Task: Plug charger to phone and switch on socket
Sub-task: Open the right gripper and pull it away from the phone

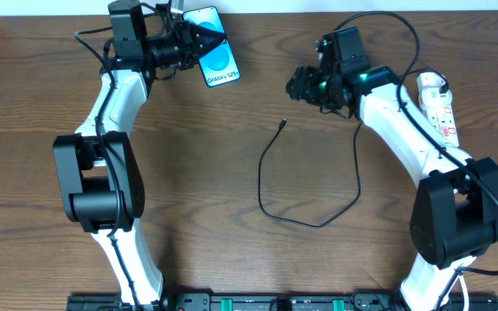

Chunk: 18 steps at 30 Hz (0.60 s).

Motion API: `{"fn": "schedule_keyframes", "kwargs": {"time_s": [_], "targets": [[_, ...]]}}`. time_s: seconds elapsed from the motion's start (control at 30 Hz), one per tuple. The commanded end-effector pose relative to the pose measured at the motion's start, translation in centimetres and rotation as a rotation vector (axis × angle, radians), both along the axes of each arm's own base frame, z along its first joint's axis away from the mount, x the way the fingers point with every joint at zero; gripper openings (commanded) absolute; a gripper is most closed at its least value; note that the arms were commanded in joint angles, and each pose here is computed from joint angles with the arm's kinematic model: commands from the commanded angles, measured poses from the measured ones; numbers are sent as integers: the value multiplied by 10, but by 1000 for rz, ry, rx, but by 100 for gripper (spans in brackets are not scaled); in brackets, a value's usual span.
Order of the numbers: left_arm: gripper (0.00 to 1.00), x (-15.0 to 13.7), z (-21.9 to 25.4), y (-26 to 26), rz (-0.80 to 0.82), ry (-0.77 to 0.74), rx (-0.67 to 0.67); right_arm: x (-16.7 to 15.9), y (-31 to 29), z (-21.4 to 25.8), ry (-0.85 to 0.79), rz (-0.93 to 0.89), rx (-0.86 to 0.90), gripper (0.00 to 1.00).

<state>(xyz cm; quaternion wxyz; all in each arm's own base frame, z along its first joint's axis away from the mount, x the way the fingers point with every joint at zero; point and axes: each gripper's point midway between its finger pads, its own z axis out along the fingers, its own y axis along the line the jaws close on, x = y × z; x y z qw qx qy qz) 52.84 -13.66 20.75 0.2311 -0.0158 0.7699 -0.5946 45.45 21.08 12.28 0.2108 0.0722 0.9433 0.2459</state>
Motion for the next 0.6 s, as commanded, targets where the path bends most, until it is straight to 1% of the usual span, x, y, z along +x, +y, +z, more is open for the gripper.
{"fn": "schedule_keyframes", "kwargs": {"time_s": [0.0, 0.33, 0.57], "targets": [[7, -1, 12, 1, -10, -49, 5, -3, 10, 10, -48, 40, -37, 56], [7, 12, 3, 29, 101, -3, 35, -11, 29, -7, 8, 63, -32, 49], [7, 17, 3, 59, 158, 7, 30, -5, 37, 3, 43, 127, -88, 50]]}}
